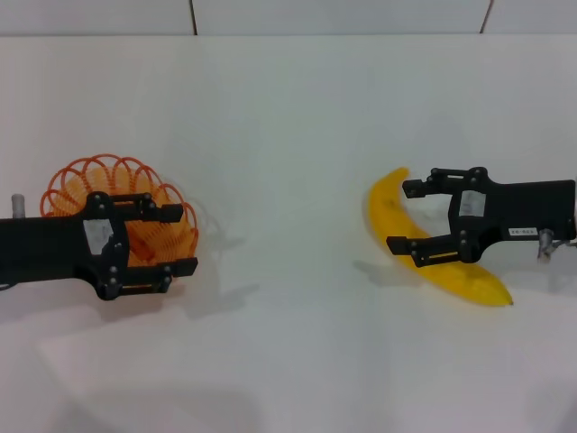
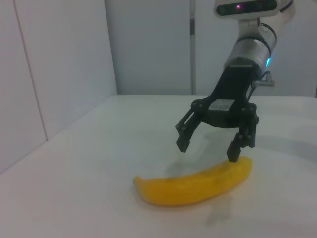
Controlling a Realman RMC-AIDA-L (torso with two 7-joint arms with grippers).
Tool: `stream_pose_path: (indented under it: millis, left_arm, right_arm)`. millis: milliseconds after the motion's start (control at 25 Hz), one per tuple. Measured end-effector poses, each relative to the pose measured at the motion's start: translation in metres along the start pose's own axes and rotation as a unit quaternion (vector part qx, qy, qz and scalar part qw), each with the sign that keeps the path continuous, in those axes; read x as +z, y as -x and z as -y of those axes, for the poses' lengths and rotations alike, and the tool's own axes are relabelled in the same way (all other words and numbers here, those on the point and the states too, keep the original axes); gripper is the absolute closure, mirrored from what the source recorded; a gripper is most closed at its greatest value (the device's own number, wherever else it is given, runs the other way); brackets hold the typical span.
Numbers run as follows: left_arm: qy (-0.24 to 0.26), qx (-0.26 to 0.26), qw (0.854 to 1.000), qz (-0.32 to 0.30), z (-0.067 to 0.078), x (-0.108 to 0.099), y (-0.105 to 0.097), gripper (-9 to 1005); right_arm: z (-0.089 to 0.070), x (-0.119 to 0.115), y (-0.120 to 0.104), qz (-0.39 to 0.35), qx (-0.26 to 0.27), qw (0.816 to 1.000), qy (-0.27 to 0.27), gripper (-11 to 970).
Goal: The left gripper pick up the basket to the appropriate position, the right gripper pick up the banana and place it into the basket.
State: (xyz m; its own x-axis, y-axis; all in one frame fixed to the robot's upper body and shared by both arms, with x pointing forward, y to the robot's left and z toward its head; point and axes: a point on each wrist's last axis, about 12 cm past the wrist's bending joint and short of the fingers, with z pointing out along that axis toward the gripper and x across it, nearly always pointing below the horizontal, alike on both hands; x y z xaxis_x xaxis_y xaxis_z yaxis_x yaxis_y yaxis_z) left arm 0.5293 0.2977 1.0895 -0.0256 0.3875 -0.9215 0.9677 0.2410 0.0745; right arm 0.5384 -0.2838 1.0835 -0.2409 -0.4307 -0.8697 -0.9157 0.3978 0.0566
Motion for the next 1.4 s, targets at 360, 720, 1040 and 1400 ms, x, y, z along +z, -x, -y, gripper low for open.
stream_pose_path:
  millis: [360,720,1040,1400]
  left_arm:
    - [0.007,-0.003,1.0,0.008,0.0,0.0,0.001,302]
    - [0.15,-0.101,0.981,0.069,-0.032,-0.04,0.017,302]
    - [0.227,-0.174,0.957,0.043,-0.061,-0.074,0.03,301]
    - [0.196,-0.23,0.948,-0.1,-0.09,-0.066,0.047,301]
  right_arm:
    - [0.0,0.001,0.0,0.001,0.0,1.0,0.0,66]
    - [0.0,0.001,0.0,0.0,0.0,1.0,0.001,66]
    - [0.0,0.001,0.001,0.0,-0.003,1.0,0.002,66]
    - [0.0,0.003,0.002,0.0,-0.006,1.0,0.004,65]
